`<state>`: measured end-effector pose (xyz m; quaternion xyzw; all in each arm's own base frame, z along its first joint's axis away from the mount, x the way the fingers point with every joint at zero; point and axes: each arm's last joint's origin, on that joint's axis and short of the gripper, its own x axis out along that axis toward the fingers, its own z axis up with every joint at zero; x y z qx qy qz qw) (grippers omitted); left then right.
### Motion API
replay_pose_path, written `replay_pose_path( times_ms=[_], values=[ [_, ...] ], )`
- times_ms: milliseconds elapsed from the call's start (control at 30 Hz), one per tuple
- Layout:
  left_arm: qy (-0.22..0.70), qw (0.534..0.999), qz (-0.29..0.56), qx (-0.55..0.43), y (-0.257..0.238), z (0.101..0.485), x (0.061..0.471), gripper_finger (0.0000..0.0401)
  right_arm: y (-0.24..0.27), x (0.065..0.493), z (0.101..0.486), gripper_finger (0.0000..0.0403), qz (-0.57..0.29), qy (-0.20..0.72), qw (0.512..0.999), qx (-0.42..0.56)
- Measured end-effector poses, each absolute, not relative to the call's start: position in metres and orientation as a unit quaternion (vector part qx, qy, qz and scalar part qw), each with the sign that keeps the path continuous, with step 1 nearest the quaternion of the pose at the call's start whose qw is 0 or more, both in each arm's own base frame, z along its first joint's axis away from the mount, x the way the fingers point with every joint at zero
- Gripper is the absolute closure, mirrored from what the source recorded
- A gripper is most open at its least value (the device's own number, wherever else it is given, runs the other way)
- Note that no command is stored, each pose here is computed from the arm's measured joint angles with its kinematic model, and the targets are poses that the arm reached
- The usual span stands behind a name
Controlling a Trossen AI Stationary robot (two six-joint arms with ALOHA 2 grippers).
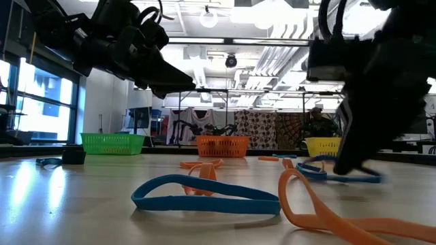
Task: Sort rubber bands into baskets
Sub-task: Put the blue rubber band into the yellow bin
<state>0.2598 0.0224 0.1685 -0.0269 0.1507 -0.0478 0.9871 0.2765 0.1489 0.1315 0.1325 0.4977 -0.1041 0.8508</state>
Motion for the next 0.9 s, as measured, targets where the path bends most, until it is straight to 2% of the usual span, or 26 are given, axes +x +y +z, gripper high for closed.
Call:
replay_pose_path(
  times_ms=[200,333,533,900],
  values=[
    [0.152,0.987,-0.048,-0.027,0.022,0.168,0.26,0.0286,0.138,0.274,0.155,0.04,-0.108,0.476,0.86,0.148],
    [0.151,0.987,-0.048,-0.027,0.022,0.168,0.26,0.0286,0.118,0.271,0.175,0.0401,-0.15,0.459,0.865,0.135],
    [0.151,0.987,-0.047,-0.023,0.023,0.168,0.26,0.0286,0.062,0.257,0.197,0.0402,-0.294,0.449,0.838,0.098],
    [0.151,0.987,-0.044,-0.021,0.023,0.168,0.26,0.0286,-0.061,0.234,0.219,0.0402,-0.524,0.415,0.736,0.105]
  ],
)
